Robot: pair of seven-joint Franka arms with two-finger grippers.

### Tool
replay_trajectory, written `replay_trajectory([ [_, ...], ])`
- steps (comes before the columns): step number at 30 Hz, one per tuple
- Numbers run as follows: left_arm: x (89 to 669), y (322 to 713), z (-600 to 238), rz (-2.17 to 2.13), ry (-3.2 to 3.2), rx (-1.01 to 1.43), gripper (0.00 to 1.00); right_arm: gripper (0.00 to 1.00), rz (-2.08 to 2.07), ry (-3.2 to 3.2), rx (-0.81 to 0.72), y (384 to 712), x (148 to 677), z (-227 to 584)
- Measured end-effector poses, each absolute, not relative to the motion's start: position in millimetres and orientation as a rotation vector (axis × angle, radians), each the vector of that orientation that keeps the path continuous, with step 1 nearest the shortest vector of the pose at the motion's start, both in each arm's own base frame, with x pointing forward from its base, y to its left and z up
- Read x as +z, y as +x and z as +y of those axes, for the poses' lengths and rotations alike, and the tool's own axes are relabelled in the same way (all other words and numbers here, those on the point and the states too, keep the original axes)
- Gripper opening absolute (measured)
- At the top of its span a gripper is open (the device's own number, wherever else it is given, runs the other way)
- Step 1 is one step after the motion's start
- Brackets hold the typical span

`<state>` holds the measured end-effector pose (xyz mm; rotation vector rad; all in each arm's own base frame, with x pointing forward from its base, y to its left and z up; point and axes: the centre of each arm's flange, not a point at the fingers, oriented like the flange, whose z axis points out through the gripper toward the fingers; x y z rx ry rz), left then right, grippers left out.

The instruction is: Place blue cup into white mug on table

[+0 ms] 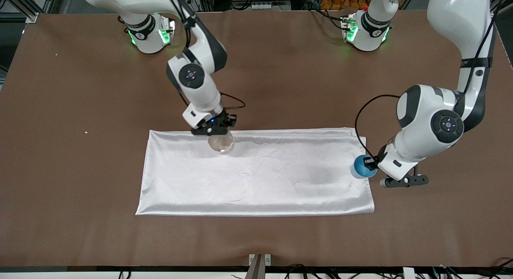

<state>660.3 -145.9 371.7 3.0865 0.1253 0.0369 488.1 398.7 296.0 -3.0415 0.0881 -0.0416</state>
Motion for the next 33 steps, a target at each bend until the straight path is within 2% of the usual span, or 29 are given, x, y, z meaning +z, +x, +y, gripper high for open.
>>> replay_trajectory([
  [12, 413.7, 636.4, -161.3, 0.146, 3.095, -0.011, 0.04, 0.1, 0.111, -2.999, -0.059, 396.9, 297.6, 487.9],
  [19, 423.4, 612.4, -215.7, 0.146, 3.069, -0.022, 0.04, 0.1, 0.03, -3.006, -0.052, 343.5, 275.5, 507.5],
  [33, 420.2, 562.7, -316.4, 0.128, 3.046, -0.078, 0.04, 0.1, -0.016, -3.088, -0.086, 301.1, 249.8, 509.5],
])
